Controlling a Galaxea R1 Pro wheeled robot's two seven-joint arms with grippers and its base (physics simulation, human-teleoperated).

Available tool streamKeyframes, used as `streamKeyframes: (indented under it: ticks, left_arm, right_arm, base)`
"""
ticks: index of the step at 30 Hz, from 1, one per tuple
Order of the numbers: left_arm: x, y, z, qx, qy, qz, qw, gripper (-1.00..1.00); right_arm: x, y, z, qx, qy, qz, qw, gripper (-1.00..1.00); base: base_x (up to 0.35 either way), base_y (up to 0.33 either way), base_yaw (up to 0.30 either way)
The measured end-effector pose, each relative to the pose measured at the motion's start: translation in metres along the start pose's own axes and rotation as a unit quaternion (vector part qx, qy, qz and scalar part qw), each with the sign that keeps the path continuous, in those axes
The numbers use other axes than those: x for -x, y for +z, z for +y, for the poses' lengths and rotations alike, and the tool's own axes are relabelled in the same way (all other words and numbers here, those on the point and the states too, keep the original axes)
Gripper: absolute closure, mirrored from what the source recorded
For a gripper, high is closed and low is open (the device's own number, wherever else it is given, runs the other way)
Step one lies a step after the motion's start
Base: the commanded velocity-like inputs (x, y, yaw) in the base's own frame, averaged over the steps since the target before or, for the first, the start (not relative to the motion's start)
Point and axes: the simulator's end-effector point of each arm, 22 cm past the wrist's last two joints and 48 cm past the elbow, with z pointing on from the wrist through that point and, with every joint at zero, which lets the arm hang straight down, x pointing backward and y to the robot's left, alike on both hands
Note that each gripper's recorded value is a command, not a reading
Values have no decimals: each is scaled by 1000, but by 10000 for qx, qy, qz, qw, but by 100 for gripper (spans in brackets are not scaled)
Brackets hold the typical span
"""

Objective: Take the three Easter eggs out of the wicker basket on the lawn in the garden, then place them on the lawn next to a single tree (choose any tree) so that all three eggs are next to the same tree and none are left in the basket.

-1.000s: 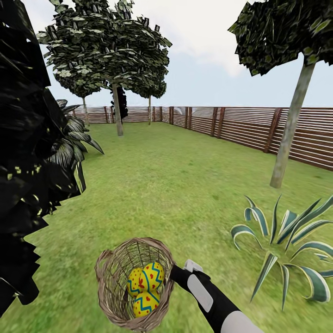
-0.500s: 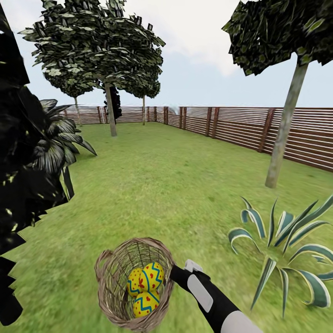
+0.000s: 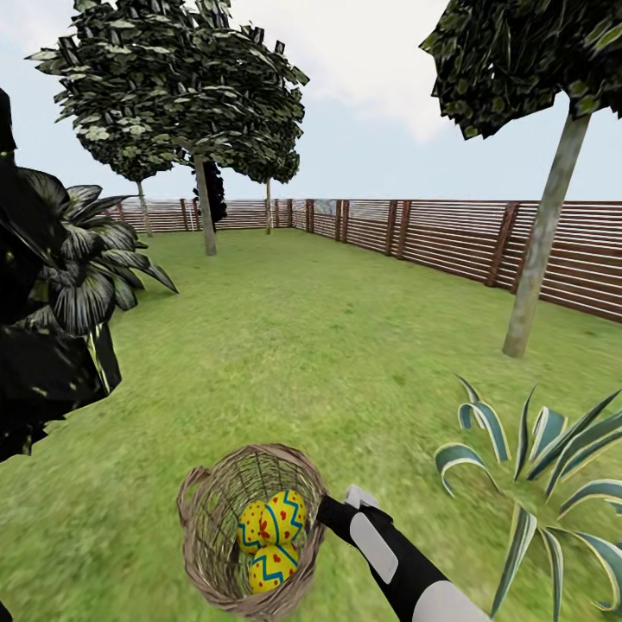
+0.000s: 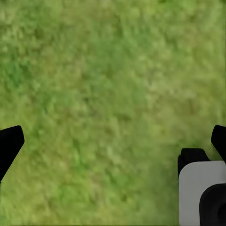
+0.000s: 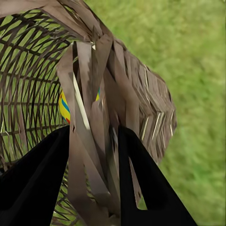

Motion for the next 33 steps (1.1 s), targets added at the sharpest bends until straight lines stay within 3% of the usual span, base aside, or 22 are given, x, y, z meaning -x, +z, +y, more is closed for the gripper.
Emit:
streamKeyframes:
  ticks: [33]
  left_arm:
    - [0, 0, 0, 2, -6, -4, 10000, -100]
  right_arm:
    - [0, 0, 0, 4, 13, -6, 10000, 100]
  base:
    - [339, 1, 47]
